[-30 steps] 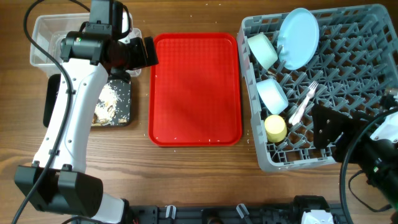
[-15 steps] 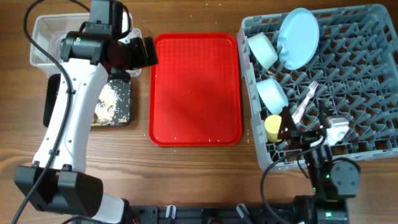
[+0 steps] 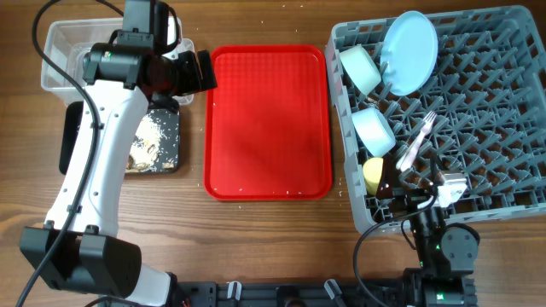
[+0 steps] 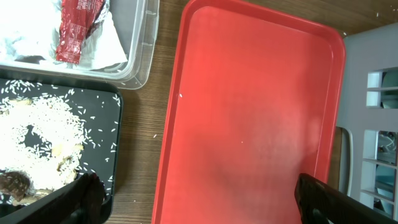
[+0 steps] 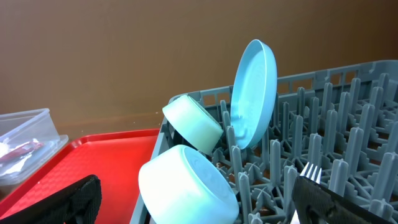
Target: Sort waste into correct bins and load items into the dishwasher rack
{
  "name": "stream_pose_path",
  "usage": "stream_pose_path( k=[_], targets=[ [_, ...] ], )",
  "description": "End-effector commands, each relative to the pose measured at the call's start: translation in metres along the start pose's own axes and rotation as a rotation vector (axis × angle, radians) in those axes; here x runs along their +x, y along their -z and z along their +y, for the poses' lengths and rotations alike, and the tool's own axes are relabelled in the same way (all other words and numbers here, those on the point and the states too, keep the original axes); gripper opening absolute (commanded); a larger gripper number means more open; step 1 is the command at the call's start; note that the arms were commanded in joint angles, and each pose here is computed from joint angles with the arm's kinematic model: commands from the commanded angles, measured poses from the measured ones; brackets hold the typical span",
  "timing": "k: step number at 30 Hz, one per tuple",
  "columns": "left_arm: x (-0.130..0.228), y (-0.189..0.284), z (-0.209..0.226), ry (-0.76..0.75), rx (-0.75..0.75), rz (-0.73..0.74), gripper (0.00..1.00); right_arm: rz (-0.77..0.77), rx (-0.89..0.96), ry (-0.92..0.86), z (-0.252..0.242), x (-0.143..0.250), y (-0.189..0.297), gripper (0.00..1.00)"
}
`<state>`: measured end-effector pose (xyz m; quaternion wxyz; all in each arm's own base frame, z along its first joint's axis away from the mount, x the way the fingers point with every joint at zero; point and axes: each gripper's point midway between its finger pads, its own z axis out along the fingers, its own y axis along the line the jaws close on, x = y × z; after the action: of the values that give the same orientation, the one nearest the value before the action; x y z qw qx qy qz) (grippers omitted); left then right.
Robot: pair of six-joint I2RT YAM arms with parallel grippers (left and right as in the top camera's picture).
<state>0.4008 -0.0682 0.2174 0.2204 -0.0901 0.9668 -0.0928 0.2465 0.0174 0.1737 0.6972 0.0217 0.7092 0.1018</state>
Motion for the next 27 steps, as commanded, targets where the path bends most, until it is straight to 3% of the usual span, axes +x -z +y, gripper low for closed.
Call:
stream_pose_path(
  k=[1,9,12,14,16,20,24,27],
  targets=[
    [-0.005,0.007,0.0,-0.001,0.004,-0.023,1.0,-0.013,0.014,-0.008,-0.002,-0.003,0.0,1.0],
    [-0.005,0.007,0.0,-0.002,0.003,-0.024,1.0,-0.013,0.014,-0.008,-0.002,-0.003,0.0,1.0],
    [-0.03,0.02,-0.015,-0.029,0.035,-0.166,1.0,-0.013,0.014,-0.008,-0.002,-0.002,0.0,1.0],
    [-0.06,0.035,-0.053,-0.097,0.129,-0.382,1.0,-0.012,0.014,-0.008,-0.002,-0.002,0.0,1.0],
    [-0.067,0.048,-0.081,-0.203,0.2,-0.531,1.0,-0.011,0.014,-0.008,-0.002,-0.002,0.0,1.0],
    [-0.042,0.056,-0.067,-0.229,0.232,-0.64,1.0,-0.011,0.014,-0.008,-0.002,-0.002,0.0,1.0],
    [0.01,0.063,-0.012,-0.202,0.275,-0.72,1.0,-0.011,0.014,-0.008,-0.002,-0.002,0.0,1.0],
    [0.043,0.071,0.003,-0.311,0.291,-0.792,1.0,-0.011,0.014,-0.008,-0.002,-0.002,0.0,1.0]
  ],
)
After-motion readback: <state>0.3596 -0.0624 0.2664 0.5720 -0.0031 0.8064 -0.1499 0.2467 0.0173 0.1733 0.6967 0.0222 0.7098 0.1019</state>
